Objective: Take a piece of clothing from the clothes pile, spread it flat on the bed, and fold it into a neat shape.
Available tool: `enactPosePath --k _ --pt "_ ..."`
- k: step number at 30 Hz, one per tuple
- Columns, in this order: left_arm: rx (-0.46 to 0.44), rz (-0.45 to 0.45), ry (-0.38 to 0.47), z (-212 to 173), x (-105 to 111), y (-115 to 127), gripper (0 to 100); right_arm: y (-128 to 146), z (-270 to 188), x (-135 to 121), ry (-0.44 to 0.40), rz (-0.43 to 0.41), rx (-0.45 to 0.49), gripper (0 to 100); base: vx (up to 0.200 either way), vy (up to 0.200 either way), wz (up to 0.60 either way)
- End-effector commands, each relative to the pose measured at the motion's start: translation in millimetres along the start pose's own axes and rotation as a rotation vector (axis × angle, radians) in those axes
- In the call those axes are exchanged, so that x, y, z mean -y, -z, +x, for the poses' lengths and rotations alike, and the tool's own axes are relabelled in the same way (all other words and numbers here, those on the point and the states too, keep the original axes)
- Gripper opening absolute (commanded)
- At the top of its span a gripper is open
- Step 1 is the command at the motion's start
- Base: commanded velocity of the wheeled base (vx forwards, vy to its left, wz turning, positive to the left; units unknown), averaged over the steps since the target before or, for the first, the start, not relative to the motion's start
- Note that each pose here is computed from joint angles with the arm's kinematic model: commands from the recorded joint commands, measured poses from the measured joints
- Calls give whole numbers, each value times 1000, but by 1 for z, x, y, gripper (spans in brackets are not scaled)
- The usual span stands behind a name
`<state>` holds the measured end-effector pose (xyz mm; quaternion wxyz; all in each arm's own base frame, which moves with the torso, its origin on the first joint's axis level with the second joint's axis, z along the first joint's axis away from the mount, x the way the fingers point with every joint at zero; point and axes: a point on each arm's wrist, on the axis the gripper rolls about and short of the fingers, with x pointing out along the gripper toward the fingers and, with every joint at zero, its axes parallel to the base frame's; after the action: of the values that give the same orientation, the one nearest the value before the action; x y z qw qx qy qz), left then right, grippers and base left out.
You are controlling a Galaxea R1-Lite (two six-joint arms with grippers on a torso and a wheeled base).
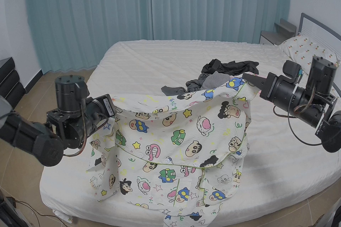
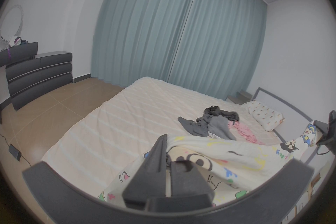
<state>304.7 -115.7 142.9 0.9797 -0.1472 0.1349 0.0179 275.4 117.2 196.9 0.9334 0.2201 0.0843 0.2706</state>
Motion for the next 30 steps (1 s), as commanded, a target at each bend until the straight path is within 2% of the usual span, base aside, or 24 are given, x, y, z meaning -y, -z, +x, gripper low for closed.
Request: enactPosePath --k 1,6,9,14,19,20,21,22,26,30 --pt "-103 36 -88 69 -9 45 0 40 50 39 96 28 -88 0 0 0 0" --pt "-95 23 -124 116 -14 57 0 71 90 65 152 45 -105 0 0 0 0" --pt "-95 16 -149 142 -20 64 0 87 115 83 180 91 -105 0 0 0 0" --pt "-132 25 -187 170 -30 84 0 110 147 105 216 111 -100 0 0 0 0" --pt "-133 16 -217 198 -43 96 0 128 171 119 242 118 -113 0 0 0 0" --pt "-129 11 -225 204 -45 96 0 130 174 121 251 122 -129 100 0 0 0" --pt "-128 8 -231 209 -47 97 0 132 177 123 255 125 -137 100 0 0 0" --pt "-129 4 -238 217 -50 99 100 132 182 123 253 138 -132 100 0 0 0" --pt "-95 -24 -266 232 -58 100 100 127 200 125 246 251 -77 100 0 0 0" --pt "-48 -40 -303 242 -68 95 100 111 212 135 319 363 0 100 0 0 0"
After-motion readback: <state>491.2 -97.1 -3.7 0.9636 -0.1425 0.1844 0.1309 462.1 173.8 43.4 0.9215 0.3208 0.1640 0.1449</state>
